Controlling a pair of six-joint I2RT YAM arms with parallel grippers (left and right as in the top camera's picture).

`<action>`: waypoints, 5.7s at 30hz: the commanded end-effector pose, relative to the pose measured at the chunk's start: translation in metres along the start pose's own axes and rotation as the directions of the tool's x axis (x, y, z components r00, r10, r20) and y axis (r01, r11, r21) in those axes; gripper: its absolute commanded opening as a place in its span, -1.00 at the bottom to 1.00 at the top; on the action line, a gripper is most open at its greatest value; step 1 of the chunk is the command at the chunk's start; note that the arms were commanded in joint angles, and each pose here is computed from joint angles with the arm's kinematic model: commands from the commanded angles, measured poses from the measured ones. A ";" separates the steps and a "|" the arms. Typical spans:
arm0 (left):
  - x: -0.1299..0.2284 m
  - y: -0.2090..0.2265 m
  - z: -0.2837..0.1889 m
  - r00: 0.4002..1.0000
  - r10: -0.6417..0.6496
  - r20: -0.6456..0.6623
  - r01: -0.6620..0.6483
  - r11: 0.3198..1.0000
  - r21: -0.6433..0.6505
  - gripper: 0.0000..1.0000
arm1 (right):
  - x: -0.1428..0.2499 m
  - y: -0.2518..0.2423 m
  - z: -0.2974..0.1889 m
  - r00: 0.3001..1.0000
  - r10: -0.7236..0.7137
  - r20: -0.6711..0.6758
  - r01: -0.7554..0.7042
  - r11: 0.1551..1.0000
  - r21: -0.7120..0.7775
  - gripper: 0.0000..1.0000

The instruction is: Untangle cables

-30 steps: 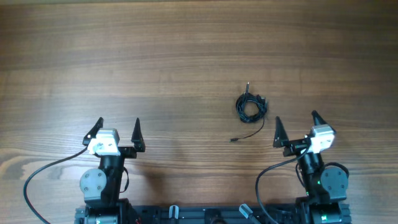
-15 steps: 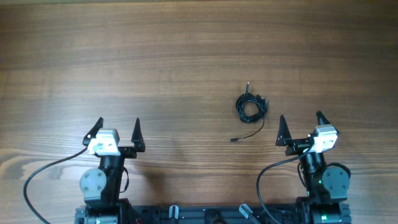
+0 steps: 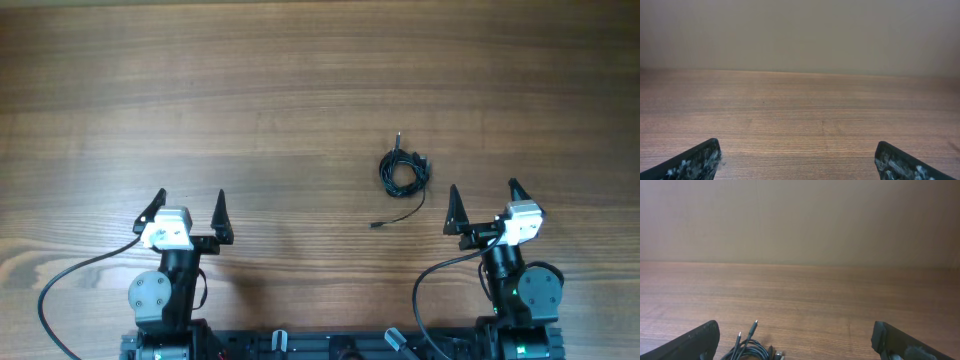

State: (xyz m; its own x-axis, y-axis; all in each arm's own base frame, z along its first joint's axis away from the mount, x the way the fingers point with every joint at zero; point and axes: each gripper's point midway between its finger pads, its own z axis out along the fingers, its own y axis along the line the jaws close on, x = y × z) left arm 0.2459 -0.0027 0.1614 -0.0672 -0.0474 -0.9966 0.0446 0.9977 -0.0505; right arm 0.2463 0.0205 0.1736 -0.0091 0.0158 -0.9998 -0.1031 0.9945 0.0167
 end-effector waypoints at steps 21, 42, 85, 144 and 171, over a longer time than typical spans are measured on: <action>0.002 0.000 0.000 1.000 0.016 0.003 -0.016 1.000 0.005 1.00 | -0.001 -0.002 0.000 1.000 -0.014 0.005 0.014 1.000 0.010 0.99; -0.067 -0.015 -0.017 0.992 -0.106 0.069 0.101 0.992 0.074 1.00 | -0.001 -0.002 0.000 1.000 -0.014 0.005 0.014 1.000 0.010 0.99; 0.052 -0.314 0.091 0.663 0.155 -0.732 0.266 0.866 0.424 0.89 | -0.001 -0.002 0.000 1.000 -0.014 0.005 0.014 1.000 0.010 0.99; 0.109 -0.163 0.107 0.460 -0.108 -0.881 0.001 0.993 -0.122 0.24 | -0.001 -0.002 0.000 1.000 -0.013 0.005 0.013 1.000 0.010 0.99; 0.179 -0.132 0.109 0.307 -0.205 -0.929 -0.040 0.973 -0.228 -0.92 | -0.001 -0.002 0.000 1.000 -0.014 0.005 0.014 1.000 0.010 0.99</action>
State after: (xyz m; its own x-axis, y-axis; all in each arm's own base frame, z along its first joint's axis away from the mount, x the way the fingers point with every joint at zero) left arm 0.3448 -0.1565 0.0017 -0.9449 -0.1771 -0.2754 -0.1718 0.9842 -0.0433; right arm 0.2464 0.0205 0.1733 -0.0095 0.0124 -0.9999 -0.1031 0.9946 0.0133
